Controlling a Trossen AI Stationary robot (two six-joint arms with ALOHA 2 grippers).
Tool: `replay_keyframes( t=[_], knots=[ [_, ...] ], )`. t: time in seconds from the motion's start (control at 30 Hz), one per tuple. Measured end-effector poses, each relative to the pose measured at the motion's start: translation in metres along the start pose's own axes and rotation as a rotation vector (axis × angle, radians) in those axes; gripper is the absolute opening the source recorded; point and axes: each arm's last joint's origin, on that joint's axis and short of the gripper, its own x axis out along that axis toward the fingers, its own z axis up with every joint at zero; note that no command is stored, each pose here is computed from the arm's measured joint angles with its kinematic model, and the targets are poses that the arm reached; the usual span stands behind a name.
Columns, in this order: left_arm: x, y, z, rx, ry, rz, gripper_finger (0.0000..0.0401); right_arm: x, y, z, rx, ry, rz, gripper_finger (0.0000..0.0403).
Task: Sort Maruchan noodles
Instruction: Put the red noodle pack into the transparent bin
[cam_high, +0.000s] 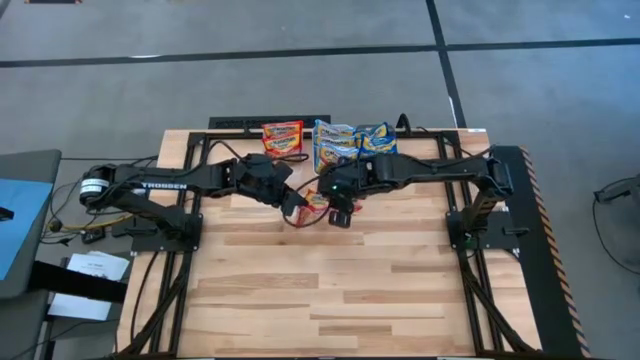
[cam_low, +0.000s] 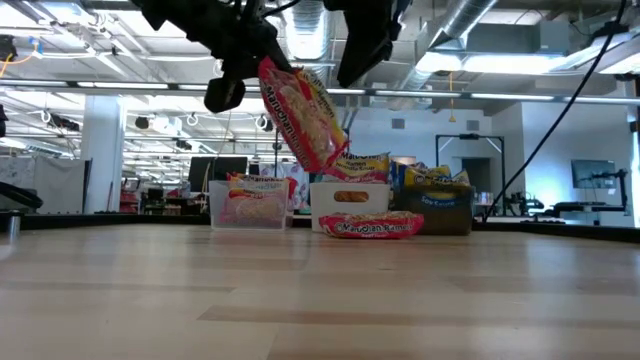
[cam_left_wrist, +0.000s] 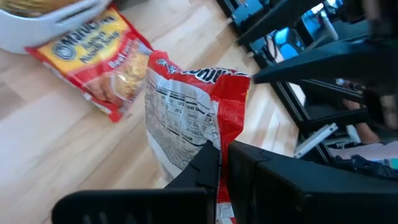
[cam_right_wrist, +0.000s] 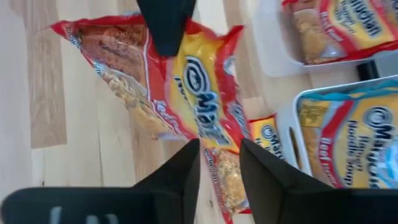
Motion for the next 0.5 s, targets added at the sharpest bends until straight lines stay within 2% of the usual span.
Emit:
replay_keyframes(
  t=[0.2,0.27,0.4,0.5],
  knots=[
    [-0.007,0.007,0.008,0.037,-0.023,0.035,0.0,-0.022,-0.009,0.0,0.021,-0.05,-0.005,0.0167],
    [-0.013,0.012,0.011,0.062,-0.041,0.081,0.0,-0.027,-0.01,-0.002,0.021,-0.05,-0.005,0.0171],
    [-0.031,0.019,0.022,0.113,-0.126,0.162,0.0,-0.035,-0.012,-0.005,0.019,-0.04,-0.006,0.0171],
    [-0.046,0.023,0.034,0.15,-0.192,0.177,0.0,-0.036,-0.012,-0.005,0.019,-0.042,-0.006,0.0171]
  ],
)
